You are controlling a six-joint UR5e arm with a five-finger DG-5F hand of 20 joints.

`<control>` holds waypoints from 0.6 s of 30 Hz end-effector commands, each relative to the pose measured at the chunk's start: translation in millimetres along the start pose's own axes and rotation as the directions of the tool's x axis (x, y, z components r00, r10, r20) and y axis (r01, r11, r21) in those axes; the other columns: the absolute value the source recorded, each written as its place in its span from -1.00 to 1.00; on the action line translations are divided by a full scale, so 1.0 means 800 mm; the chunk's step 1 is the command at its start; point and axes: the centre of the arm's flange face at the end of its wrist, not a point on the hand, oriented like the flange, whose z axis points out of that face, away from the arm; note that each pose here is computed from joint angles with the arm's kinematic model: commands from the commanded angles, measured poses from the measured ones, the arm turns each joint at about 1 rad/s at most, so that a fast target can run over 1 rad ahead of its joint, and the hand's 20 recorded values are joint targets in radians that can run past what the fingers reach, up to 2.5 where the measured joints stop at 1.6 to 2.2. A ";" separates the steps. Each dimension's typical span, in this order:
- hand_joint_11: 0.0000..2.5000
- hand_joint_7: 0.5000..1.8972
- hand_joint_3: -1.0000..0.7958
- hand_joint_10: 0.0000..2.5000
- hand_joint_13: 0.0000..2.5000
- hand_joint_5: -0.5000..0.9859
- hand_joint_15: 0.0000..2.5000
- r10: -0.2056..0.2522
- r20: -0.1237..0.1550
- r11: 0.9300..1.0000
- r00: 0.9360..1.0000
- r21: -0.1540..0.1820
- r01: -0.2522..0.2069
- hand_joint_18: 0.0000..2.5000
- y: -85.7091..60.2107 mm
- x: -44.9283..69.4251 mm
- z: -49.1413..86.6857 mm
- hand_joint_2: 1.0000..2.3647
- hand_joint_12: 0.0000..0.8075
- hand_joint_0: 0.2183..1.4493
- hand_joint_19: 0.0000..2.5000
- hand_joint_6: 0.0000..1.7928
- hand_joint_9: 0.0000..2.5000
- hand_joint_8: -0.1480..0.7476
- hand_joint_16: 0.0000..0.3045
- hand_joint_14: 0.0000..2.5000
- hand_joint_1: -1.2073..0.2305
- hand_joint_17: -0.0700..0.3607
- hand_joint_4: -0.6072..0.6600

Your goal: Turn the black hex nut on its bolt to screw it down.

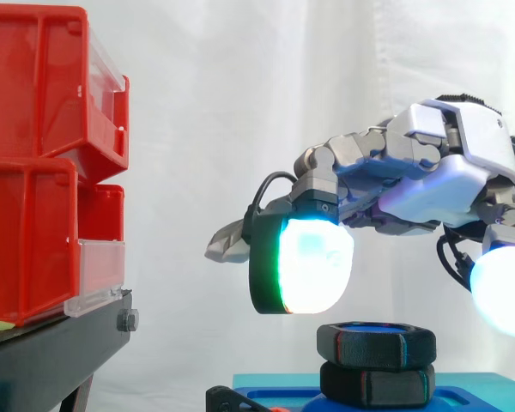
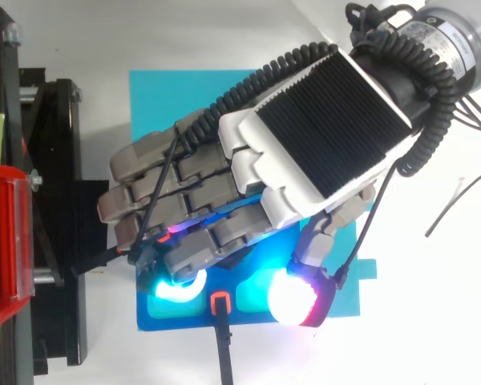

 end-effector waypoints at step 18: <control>-0.74 -0.21 -0.44 -0.99 -0.72 -0.58 -0.97 -0.181 -0.182 0.973 0.967 0.108 0.202 -0.74 0.026 -0.040 0.003 -1.00 -0.09 -0.68 -0.90 -0.44 -0.71 0.05 -0.63 -1.00 -0.17 -0.08 0.46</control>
